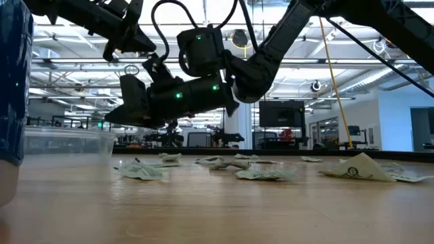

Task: Pick and place Stevia / Truvia into bins
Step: Put the stevia packet into the transparent container

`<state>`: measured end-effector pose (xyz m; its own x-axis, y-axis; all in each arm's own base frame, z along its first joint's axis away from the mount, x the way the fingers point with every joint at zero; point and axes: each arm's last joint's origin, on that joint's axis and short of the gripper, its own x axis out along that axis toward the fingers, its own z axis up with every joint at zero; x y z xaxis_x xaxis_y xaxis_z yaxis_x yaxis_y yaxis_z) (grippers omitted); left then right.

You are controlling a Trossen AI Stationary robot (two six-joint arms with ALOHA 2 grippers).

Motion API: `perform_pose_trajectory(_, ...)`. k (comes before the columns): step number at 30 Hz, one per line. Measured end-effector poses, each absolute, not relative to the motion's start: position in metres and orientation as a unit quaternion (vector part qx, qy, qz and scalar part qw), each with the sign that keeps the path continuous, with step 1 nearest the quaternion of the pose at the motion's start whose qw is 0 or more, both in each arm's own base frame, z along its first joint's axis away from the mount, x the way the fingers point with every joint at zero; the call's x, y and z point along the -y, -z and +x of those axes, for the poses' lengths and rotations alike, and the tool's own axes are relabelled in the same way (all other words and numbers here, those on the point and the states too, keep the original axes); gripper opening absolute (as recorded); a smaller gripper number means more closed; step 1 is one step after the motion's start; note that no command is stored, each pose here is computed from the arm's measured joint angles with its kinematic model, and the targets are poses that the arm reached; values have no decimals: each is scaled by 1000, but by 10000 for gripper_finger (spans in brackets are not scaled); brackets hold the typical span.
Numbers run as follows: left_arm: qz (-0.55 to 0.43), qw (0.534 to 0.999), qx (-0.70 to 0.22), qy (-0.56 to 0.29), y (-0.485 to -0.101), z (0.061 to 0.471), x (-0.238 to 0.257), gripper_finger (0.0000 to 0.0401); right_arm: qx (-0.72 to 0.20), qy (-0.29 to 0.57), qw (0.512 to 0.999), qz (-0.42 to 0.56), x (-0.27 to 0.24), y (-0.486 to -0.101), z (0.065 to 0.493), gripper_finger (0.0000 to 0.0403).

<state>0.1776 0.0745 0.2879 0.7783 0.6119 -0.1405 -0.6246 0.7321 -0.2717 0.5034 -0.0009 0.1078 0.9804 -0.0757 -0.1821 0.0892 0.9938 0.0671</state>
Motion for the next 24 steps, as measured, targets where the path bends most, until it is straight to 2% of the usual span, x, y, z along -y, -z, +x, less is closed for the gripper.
perform_pose_trajectory(3, -151, 930, -27, -333, -287, 177, -74, 40, -86, 33, 995, 29, 0, -111, 503, 100)
perform_pose_trajectory(6, -150, 929, -49, -336, -283, 177, -74, 40, -93, -10, 995, 27, -2, -125, 502, 114)
perform_pose_trajectory(9, -150, 922, -101, -342, -273, 174, -73, 40, -139, -59, 988, -15, -4, -152, 494, 118)
perform_pose_trajectory(11, -151, 914, -145, -347, -265, 172, -72, 40, -190, -62, 979, -43, -5, -172, 484, 117)
perform_pose_trajectory(18, -202, 892, -195, -355, -249, 177, -70, 40, -340, 54, 932, -109, 5, -236, 431, 100)
perform_pose_trajectory(21, -215, 884, -213, -357, -239, 186, -70, 40, -352, 102, 922, -127, 10, -262, 401, 93)
perform_pose_trajectory(24, -278, 856, -216, -378, -225, 197, -73, 40, -329, 129, 927, -127, 15, -289, 364, 88)
